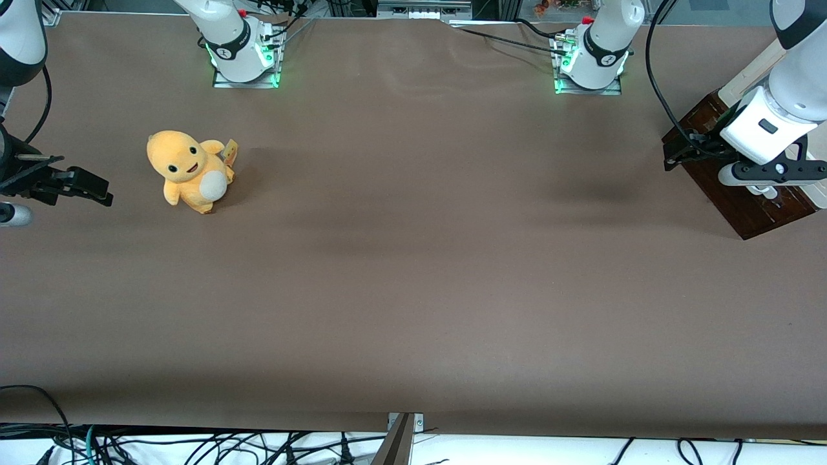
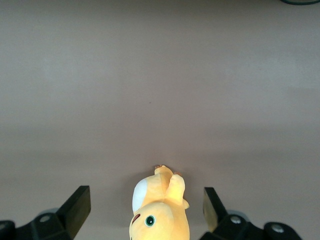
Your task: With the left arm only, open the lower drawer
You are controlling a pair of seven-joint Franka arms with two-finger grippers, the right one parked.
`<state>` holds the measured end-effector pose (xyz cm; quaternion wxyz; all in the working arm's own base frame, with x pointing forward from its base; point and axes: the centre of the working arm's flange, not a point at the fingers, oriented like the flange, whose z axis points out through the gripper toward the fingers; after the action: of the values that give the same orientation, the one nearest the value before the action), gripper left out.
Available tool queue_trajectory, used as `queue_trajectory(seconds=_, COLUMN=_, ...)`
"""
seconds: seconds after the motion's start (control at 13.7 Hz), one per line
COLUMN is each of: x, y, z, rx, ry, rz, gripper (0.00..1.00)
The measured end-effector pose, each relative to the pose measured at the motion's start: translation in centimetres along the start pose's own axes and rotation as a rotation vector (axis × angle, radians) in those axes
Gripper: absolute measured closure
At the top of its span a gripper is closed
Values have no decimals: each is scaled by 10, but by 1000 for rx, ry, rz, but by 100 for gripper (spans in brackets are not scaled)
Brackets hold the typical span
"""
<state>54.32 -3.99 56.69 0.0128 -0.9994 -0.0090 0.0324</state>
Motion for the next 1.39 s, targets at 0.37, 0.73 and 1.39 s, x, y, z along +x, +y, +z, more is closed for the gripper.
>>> queue_trajectory(seconds=0.37, x=0, y=0, z=0, rx=0, ry=-1, rz=0, gripper=0)
queue_trajectory(seconds=0.73, x=-1, y=-3, z=1, rx=1, ry=-18, rz=-6, gripper=0)
queue_trajectory(seconds=1.39, x=4, y=0, z=5, rx=2, ry=-42, rz=1, gripper=0)
